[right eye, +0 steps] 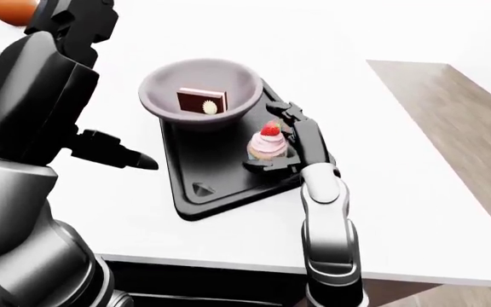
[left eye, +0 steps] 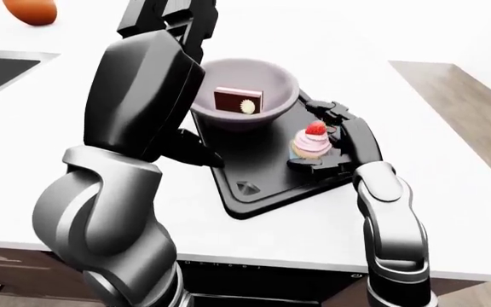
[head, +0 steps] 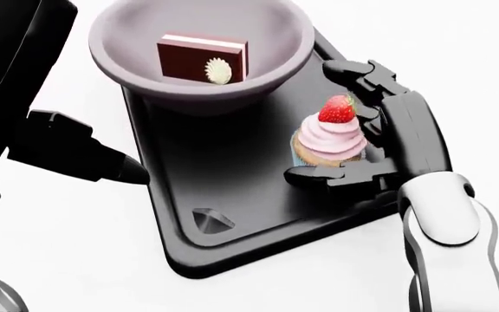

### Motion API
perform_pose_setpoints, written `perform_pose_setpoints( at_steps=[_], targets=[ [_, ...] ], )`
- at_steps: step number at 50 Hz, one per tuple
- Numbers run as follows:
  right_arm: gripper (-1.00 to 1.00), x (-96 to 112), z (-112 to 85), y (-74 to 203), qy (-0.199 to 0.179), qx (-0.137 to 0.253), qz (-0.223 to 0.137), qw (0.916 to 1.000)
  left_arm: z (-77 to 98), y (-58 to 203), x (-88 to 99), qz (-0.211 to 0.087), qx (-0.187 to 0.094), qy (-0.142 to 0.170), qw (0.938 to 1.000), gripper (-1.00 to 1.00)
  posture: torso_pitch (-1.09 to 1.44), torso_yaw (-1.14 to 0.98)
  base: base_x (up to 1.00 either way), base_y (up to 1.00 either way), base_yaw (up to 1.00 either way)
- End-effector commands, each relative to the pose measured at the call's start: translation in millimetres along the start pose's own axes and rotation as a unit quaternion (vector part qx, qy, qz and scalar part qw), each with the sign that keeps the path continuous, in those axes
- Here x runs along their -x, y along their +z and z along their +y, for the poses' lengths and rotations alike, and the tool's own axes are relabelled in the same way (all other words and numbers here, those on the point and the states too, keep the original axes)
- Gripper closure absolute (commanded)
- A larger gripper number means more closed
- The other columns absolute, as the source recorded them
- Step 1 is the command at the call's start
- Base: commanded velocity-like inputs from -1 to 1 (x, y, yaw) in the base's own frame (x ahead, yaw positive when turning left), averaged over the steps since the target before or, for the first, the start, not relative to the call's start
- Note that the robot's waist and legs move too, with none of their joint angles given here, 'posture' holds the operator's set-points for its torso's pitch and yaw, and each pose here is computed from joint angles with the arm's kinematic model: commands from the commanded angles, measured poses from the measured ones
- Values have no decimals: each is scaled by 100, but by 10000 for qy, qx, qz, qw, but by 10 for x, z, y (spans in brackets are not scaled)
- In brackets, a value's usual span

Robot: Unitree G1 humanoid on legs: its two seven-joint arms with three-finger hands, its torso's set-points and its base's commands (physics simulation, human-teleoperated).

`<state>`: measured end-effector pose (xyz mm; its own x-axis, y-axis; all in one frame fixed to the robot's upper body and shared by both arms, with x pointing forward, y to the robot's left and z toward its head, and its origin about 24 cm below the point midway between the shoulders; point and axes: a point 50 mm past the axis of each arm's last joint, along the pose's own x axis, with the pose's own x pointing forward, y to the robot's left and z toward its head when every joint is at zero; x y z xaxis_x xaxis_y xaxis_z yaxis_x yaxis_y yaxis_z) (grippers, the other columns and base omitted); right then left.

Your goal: Pick up the bowl with cake and place it on the tray. Pick up the cupcake and place it on the tray.

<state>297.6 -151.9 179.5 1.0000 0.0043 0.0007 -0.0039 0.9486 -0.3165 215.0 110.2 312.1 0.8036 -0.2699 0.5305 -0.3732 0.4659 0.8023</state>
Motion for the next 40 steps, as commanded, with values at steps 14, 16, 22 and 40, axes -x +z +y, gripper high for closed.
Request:
perform_pose_setpoints(
  at_steps=[14,16,22,40],
  targets=[
    [-65,145,-150,262,-202,16,-536,9984,63,36,5,-121,-53,235,9996,-100,0,0,0,0,0],
    [-64,199,-186,322,-234,-4,-594,9980,64,38,7,-120,-52,232,9996,-100,0,0,0,0,0],
    [-65,325,-284,467,-340,15,-763,9965,67,49,4,-122,-52,223,9997,-100,0,0,0,0,0],
    [-100,780,-554,990,-668,-134,-1474,9867,55,50,-2,-123,-32,153,9998,-100,0,0,0,0,0]
  ],
)
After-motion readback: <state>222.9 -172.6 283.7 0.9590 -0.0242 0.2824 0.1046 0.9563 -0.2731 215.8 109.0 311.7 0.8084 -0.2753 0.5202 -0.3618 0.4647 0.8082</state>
